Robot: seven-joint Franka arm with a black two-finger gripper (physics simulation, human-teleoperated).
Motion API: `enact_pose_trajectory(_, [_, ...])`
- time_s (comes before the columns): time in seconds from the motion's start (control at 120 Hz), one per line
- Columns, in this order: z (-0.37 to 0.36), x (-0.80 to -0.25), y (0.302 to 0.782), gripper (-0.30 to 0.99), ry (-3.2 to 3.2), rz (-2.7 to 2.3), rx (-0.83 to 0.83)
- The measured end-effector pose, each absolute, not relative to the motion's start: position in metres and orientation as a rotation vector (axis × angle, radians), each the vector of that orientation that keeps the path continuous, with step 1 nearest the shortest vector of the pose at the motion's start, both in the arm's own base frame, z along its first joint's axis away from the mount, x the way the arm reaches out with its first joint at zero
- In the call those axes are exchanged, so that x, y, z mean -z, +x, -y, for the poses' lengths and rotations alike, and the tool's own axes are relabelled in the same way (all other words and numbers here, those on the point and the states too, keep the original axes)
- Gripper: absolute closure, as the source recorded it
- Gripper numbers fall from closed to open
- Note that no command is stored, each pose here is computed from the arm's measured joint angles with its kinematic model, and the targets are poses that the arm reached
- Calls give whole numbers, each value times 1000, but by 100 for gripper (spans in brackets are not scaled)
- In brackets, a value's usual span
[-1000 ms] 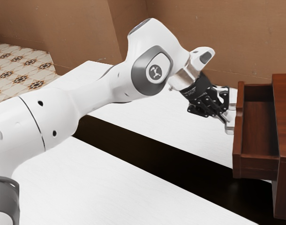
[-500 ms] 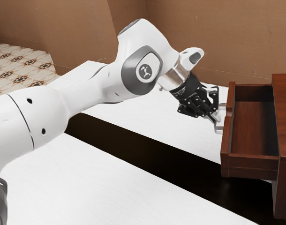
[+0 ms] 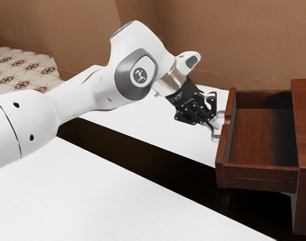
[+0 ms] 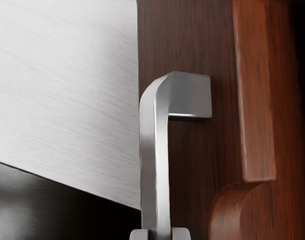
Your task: Pull the drawer handle with one arm to open the drawer
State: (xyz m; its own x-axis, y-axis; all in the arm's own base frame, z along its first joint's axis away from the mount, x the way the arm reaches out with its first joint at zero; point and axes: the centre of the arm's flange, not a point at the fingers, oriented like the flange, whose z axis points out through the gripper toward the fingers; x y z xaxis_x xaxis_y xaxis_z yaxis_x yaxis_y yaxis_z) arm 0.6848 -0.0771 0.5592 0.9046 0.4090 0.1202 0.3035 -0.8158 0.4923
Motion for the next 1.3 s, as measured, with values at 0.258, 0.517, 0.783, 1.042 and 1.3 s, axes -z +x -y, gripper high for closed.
enact_pose_trajectory(0.258, [66, -559, 679, 76, 2594, -539, -300])
enact_pose_trajectory(0.517, [50, -559, 672, 76, 2595, -572, -301])
enact_pose_trajectory(0.783, [39, -559, 666, 76, 2599, -598, -302])
enact_pose_trajectory(1.042, [49, -563, 665, 70, 2591, -582, -310])
enact_pose_trajectory(1.3, [43, -567, 664, 52, 2581, -587, -322])
